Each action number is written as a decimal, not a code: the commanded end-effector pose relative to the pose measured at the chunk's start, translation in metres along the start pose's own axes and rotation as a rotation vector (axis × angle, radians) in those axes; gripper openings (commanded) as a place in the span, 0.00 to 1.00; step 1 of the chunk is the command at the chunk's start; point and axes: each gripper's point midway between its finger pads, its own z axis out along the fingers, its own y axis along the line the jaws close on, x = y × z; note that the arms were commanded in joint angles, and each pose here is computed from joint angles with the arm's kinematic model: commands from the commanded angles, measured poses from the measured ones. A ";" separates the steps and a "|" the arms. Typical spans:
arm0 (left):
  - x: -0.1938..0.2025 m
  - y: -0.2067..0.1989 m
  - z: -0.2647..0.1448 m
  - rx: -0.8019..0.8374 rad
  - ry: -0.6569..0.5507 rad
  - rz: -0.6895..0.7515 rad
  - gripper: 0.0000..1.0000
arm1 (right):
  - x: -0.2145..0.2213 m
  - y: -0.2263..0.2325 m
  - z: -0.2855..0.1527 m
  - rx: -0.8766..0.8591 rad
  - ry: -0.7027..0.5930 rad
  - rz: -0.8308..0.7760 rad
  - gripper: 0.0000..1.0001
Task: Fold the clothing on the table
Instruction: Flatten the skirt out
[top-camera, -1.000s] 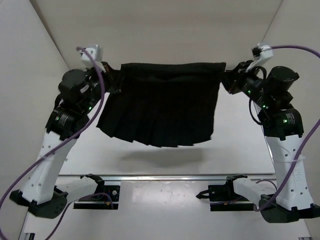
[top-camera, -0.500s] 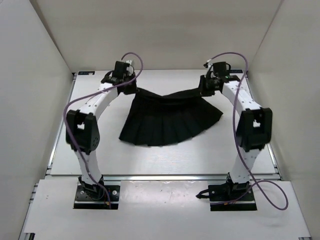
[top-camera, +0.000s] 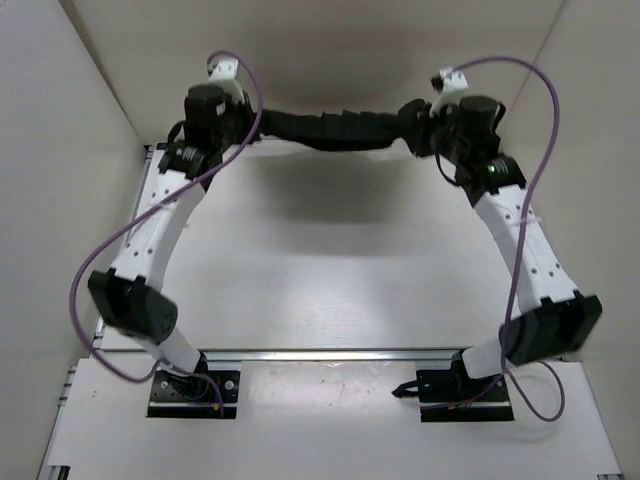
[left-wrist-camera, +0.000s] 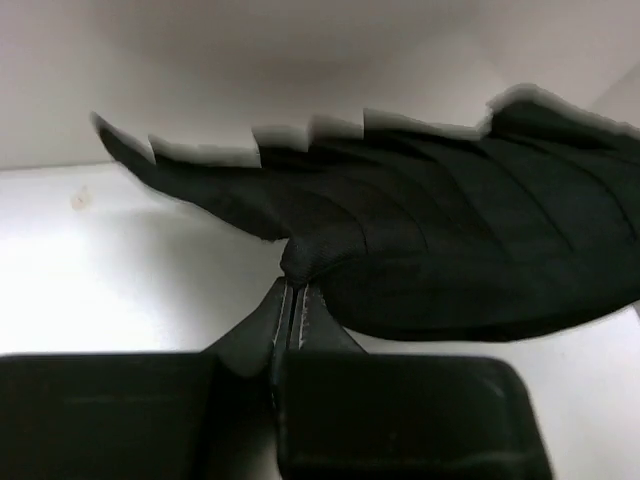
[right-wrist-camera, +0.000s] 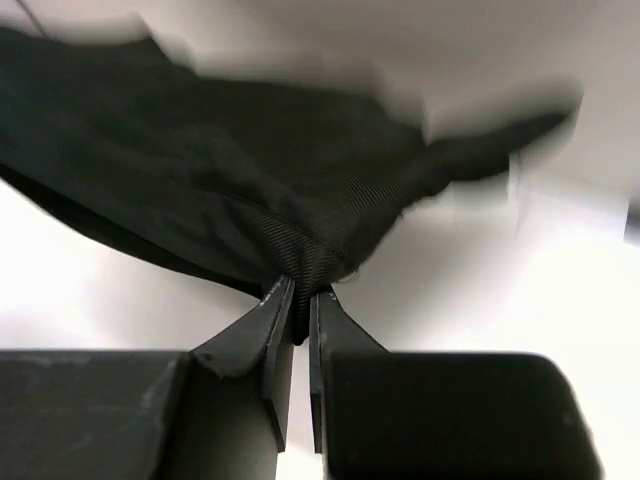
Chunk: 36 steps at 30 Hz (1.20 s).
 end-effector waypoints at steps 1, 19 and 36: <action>0.087 0.013 -0.022 -0.020 0.163 0.028 0.00 | 0.068 -0.024 -0.014 0.065 0.068 0.053 0.00; 0.007 -0.001 -0.120 -0.081 -0.050 -0.009 0.00 | 0.042 0.023 -0.043 -0.017 0.164 0.001 0.00; 0.090 0.038 0.089 -0.081 0.217 -0.094 0.00 | 0.069 -0.054 0.112 0.041 0.244 0.155 0.00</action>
